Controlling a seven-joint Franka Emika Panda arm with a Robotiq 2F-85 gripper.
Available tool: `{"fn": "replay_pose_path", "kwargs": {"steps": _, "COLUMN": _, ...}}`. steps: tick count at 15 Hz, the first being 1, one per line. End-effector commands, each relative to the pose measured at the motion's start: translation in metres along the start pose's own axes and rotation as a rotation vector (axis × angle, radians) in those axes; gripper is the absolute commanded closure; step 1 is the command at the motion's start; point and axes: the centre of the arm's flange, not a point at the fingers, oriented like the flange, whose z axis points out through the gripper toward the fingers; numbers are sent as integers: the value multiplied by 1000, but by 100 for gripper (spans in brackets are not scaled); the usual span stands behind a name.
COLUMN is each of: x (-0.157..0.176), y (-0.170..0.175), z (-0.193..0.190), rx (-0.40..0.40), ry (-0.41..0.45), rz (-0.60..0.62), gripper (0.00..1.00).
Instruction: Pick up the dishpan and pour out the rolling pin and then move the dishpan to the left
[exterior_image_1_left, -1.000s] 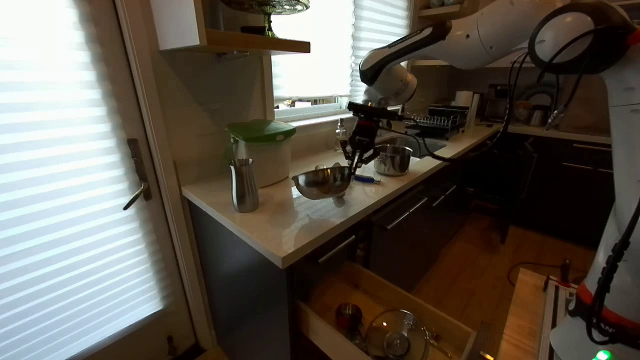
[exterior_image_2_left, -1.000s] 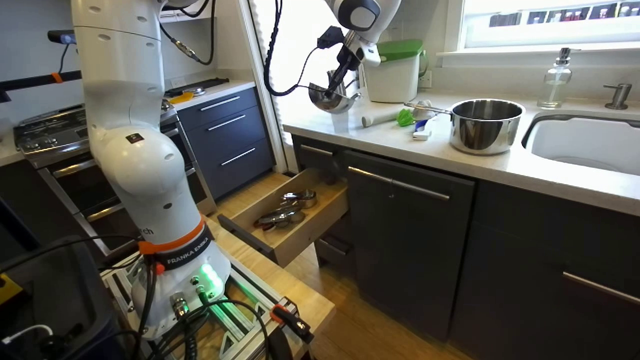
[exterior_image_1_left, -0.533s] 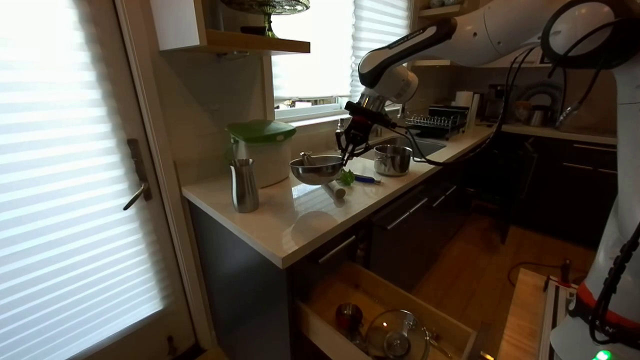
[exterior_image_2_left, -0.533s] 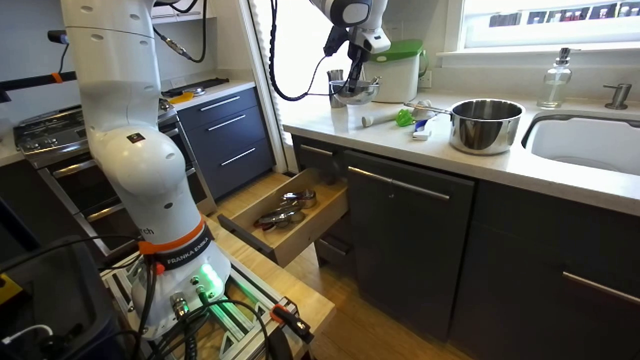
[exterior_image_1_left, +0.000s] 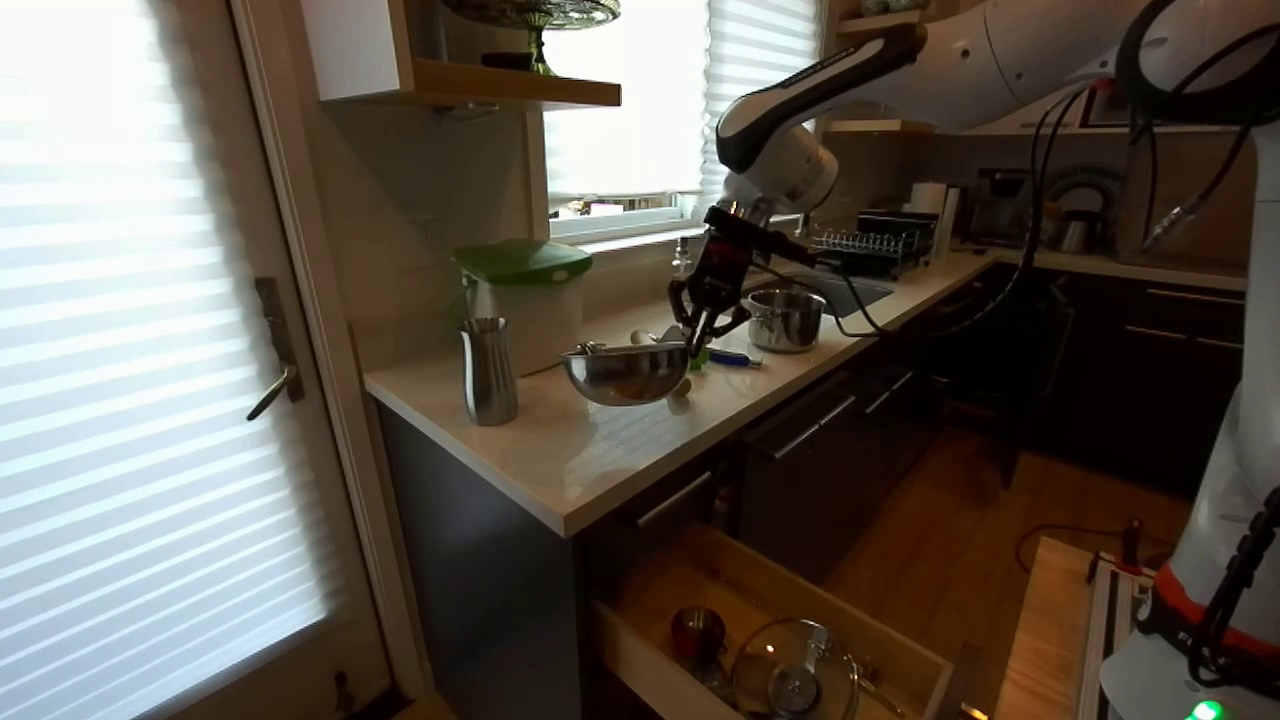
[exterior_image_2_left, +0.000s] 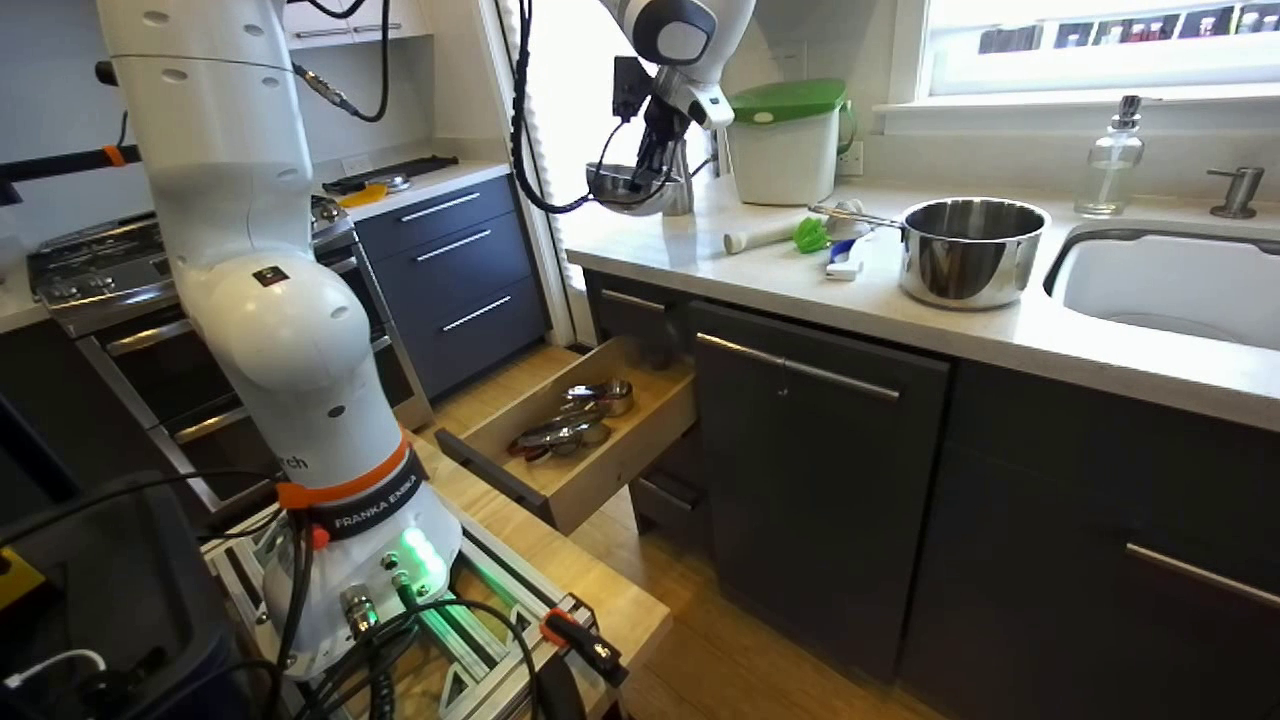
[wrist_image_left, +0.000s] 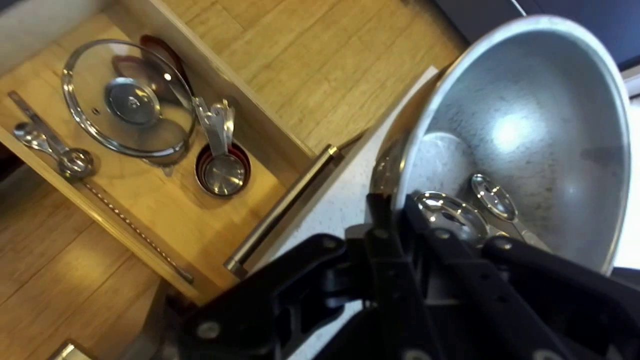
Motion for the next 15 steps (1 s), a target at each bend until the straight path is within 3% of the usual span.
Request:
{"fn": "replay_pose_path", "kwargs": {"steps": 1, "x": -4, "y": 3, "z": -1, "rx": -8, "ry": -20, "rz": -4, "gripper": 91}}
{"fn": "replay_pose_path", "kwargs": {"steps": 2, "x": -6, "y": 6, "z": -2, "rx": -9, "ry": -27, "rz": -6, "gripper": 91}}
{"fn": "replay_pose_path", "kwargs": {"steps": 3, "x": -7, "y": 7, "z": -4, "rx": -8, "ry": -27, "rz": -7, "gripper": 98}}
{"fn": "replay_pose_path", "kwargs": {"steps": 5, "x": -2, "y": -2, "z": 11, "rx": -29, "ry": 13, "rz": -38, "gripper": 98}}
{"fn": "replay_pose_path", "kwargs": {"steps": 9, "x": -12, "y": -10, "z": 31, "rx": -57, "ry": -1, "rz": -65, "gripper": 98}}
{"fn": "replay_pose_path", "kwargs": {"steps": 15, "x": -26, "y": -20, "z": 40, "rx": -108, "ry": 100, "rz": -162, "gripper": 98}}
